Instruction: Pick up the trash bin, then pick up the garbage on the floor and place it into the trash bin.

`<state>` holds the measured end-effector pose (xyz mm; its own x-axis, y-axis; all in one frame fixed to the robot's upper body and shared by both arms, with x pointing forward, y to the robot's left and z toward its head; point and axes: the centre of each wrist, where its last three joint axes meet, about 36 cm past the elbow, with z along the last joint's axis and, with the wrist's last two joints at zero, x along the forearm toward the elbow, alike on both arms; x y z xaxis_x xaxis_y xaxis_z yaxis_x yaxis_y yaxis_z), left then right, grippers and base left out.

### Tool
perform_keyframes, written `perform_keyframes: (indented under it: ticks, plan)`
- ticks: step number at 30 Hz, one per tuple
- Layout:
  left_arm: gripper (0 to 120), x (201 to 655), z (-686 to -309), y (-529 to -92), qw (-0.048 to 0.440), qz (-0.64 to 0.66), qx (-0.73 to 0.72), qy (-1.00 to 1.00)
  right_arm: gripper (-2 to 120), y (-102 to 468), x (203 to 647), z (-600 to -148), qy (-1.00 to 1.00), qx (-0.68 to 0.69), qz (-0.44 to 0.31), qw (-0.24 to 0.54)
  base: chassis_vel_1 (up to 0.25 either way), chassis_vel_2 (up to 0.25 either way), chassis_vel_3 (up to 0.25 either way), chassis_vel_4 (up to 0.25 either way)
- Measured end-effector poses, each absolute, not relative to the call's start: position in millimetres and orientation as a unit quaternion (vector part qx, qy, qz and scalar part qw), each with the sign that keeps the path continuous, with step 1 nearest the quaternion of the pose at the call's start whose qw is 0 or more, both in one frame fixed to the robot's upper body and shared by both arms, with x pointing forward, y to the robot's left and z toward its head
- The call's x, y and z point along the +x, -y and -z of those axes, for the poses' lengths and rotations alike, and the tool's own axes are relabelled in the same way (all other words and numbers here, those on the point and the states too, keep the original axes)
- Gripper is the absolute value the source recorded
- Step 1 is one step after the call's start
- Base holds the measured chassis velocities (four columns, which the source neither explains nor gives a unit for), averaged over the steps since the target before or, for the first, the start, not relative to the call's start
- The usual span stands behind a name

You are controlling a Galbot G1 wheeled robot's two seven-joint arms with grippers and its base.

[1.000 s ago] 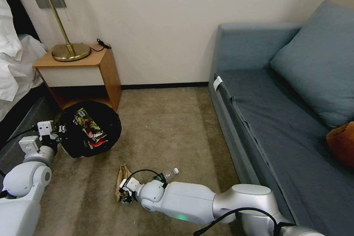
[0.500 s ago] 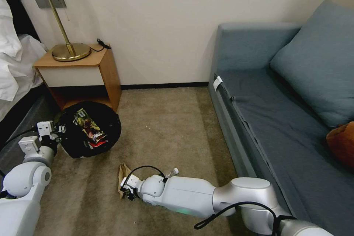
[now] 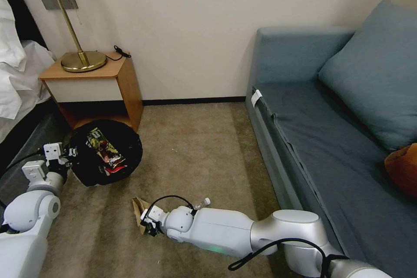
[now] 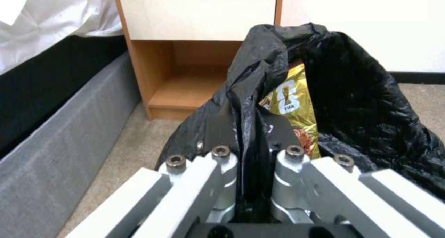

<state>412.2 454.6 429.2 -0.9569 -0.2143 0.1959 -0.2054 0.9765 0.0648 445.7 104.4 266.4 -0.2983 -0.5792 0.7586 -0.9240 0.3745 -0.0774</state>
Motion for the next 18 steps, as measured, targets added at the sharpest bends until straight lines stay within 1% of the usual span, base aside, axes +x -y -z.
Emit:
perform_keyframes:
  ticks: [7, 18]
  plan:
    - [5, 413.0, -428.4, -453.6, 0.101, 0.021, 0.104, 0.989, 0, -107.1, 458.4, -283.1, 0.78, 0.483, -0.242, 0.316, 0.0, 0.0, 0.0, 0.0]
    - [5, 409.3, -423.8, -449.5, 0.101, 0.016, 0.101, 0.99, 0, -52.4, 496.1, -291.2, 0.826, 0.417, -0.21, 0.316, 0.0, 0.0, 0.0, 0.0]
